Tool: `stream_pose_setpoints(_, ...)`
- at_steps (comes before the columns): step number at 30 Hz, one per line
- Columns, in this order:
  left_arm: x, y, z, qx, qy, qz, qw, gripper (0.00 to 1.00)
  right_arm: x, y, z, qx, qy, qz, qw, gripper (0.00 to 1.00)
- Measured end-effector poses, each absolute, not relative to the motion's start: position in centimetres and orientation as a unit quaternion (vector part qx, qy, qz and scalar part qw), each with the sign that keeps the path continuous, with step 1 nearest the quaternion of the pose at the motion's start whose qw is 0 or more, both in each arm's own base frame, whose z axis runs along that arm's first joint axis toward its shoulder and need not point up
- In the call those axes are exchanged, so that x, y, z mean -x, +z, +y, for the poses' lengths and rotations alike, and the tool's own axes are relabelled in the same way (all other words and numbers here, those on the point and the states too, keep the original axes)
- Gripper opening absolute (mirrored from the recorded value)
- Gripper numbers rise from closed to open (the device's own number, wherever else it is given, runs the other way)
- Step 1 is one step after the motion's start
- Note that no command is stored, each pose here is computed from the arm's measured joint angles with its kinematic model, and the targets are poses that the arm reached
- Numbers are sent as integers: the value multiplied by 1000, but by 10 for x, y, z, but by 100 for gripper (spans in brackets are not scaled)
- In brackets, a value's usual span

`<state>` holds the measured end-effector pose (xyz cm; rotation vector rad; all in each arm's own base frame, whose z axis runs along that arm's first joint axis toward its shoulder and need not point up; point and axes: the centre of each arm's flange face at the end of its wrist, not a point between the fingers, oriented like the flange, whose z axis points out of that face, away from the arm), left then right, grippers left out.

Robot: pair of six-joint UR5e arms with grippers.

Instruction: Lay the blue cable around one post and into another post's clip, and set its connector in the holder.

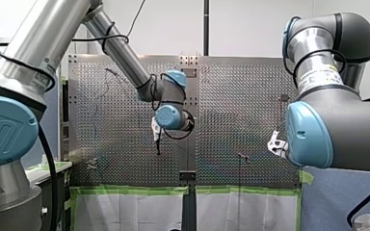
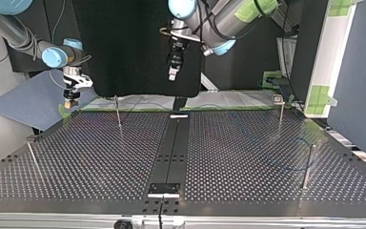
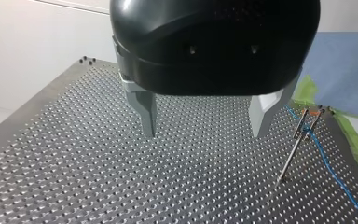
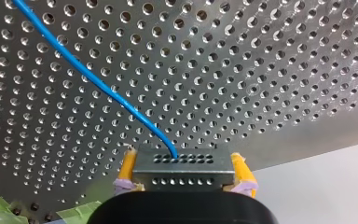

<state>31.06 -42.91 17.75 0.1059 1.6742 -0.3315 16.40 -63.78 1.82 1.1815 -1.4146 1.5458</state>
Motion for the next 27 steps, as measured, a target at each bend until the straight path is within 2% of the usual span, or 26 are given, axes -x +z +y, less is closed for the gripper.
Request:
stream_pose_setpoints(15, -298, 199, -394, -31, -171, 714, 678, 100, -166, 18, -637, -459, 600, -548, 359, 0)
stream_pose_setpoints(27, -302, 177, -357, -16, -162, 711, 684, 100, -168, 19, -638, -459, 602, -546, 358, 0)
